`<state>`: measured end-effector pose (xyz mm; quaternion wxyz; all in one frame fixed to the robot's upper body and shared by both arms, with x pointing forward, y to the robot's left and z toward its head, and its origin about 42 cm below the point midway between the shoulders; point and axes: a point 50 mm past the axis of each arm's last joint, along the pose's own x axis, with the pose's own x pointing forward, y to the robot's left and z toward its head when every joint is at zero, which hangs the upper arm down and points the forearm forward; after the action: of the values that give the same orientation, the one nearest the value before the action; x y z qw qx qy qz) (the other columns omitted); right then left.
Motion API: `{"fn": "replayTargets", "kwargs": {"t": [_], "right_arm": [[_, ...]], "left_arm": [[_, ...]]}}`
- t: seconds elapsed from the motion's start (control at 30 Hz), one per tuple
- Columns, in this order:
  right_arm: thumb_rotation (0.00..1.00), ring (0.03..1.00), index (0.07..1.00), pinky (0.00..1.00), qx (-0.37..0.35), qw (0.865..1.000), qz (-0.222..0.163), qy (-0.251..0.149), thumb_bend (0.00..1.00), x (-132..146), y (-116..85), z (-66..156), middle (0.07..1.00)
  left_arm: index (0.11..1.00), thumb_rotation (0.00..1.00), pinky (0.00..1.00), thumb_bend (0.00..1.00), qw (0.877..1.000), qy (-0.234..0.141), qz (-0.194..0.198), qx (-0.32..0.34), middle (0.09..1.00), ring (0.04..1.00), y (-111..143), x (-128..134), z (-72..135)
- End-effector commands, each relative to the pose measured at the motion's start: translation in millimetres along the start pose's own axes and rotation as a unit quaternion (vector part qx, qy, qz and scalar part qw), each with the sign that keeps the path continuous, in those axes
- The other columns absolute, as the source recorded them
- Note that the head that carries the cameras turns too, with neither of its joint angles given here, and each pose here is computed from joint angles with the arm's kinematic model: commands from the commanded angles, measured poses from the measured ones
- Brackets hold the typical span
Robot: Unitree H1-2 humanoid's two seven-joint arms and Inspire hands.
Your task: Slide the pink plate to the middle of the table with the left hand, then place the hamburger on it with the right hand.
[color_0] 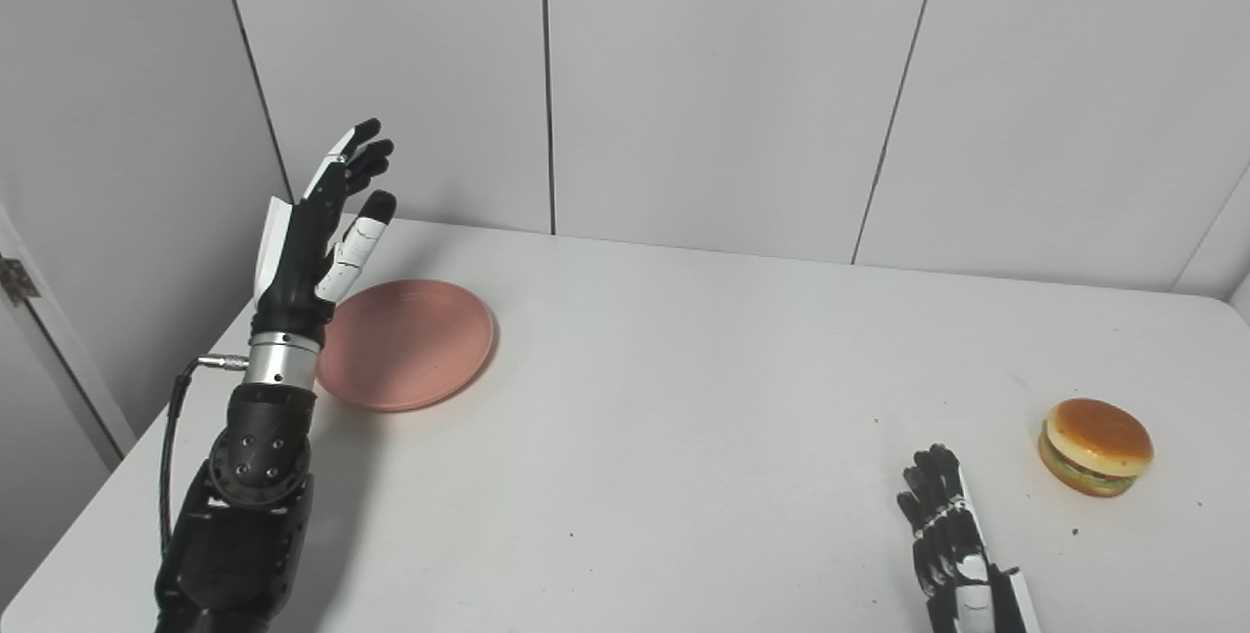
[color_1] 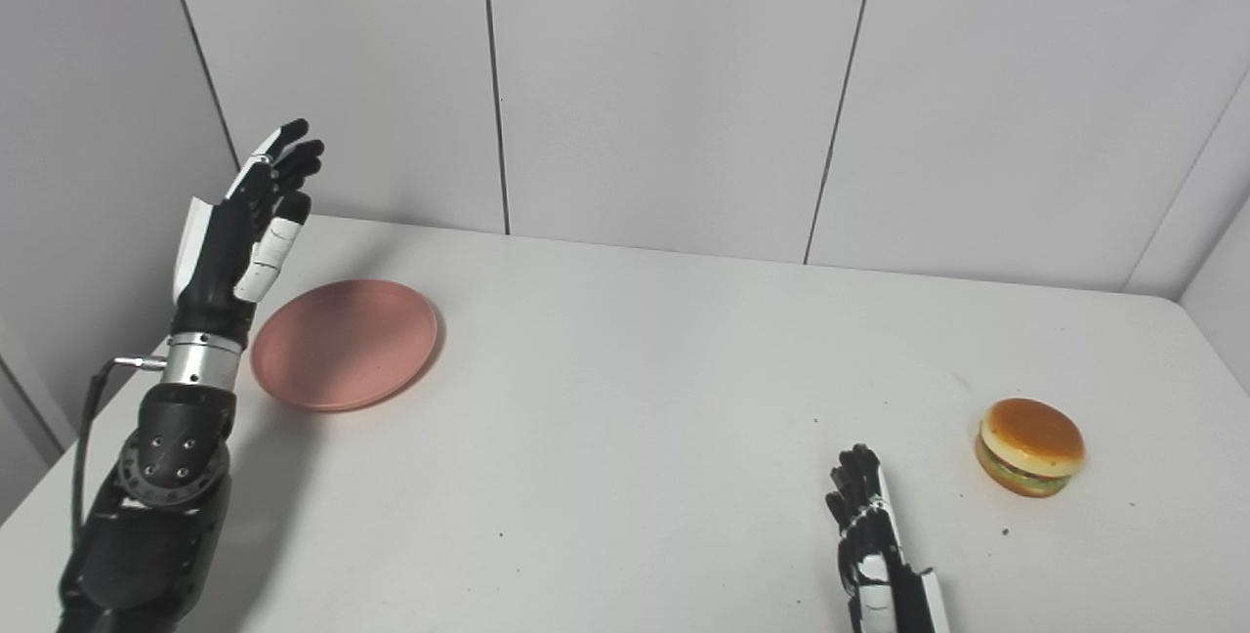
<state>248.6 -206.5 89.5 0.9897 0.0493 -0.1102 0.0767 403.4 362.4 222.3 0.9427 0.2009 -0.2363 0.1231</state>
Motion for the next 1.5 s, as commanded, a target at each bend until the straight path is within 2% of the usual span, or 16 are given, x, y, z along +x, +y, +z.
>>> {"fn": "replayTargets", "kwargs": {"t": [0.0,0.13,0.3,0.43,0.63,0.73,0.9,1.13,1.47], "right_arm": [[1.00,0.999,0.988,1.00,-0.007,0.997,-0.005,0.073,0.86,-23.7,-12.1,-22.8,0.982],[1.00,0.999,0.989,1.00,-0.008,0.997,-0.005,0.073,0.87,-24.1,-13.3,-22.3,0.981],[1.00,0.994,0.987,1.00,-0.011,0.997,-0.004,0.074,0.87,-24.4,-14.6,-22.4,0.977],[1.00,0.989,0.986,1.00,-0.011,0.997,-0.003,0.075,0.86,-24.7,-15.2,-22.7,0.975],[1.00,0.991,0.988,1.00,-0.009,0.997,-0.003,0.078,0.85,-25.4,-15.8,-22.3,0.977],[1.00,0.988,0.990,1.00,-0.012,0.997,-0.001,0.080,0.86,-25.8,-15.7,-22.4,0.977],[1.00,0.986,0.988,1.00,-0.011,0.997,-0.001,0.081,0.85,-26.3,-14.9,-22.0,0.977],[1.00,0.980,0.982,1.00,-0.014,0.997,0.001,0.079,0.85,-26.1,-14.1,-21.5,0.971],[1.00,0.977,0.978,1.00,-0.012,0.996,0.000,0.083,0.83,-26.8,-12.7,-20.5,0.969]], "left_arm": [[0.889,0.92,0.89,0.81,0.998,-0.044,0.034,-0.008,0.875,0.875,14.3,25.7,14.8],[0.899,0.91,0.90,0.80,0.998,-0.015,0.054,-0.031,0.895,0.888,17.4,29.9,-3.1],[0.940,0.91,0.94,0.87,0.996,0.022,0.067,-0.051,0.928,0.915,21.3,30.0,-28.5],[0.941,0.91,0.95,0.82,0.995,0.047,0.063,-0.055,0.934,0.920,27.1,28.1,-51.0],[0.956,0.90,0.96,0.77,0.993,0.082,0.060,-0.059,0.940,0.924,30.3,23.5,-67.7],[0.962,0.91,0.98,0.85,0.989,0.105,0.057,-0.087,0.935,0.936,32.4,20.6,-78.1],[0.971,0.90,0.98,0.89,0.985,0.123,0.059,-0.110,0.936,0.949,32.3,18.7,-86.2],[0.957,0.90,0.94,0.86,0.984,0.137,0.052,-0.105,0.925,0.930,36.5,19.6,-91.8],[0.965,0.89,0.96,0.87,0.980,0.162,0.009,-0.115,0.927,0.947,25.6,6.2,-103.7]]}}
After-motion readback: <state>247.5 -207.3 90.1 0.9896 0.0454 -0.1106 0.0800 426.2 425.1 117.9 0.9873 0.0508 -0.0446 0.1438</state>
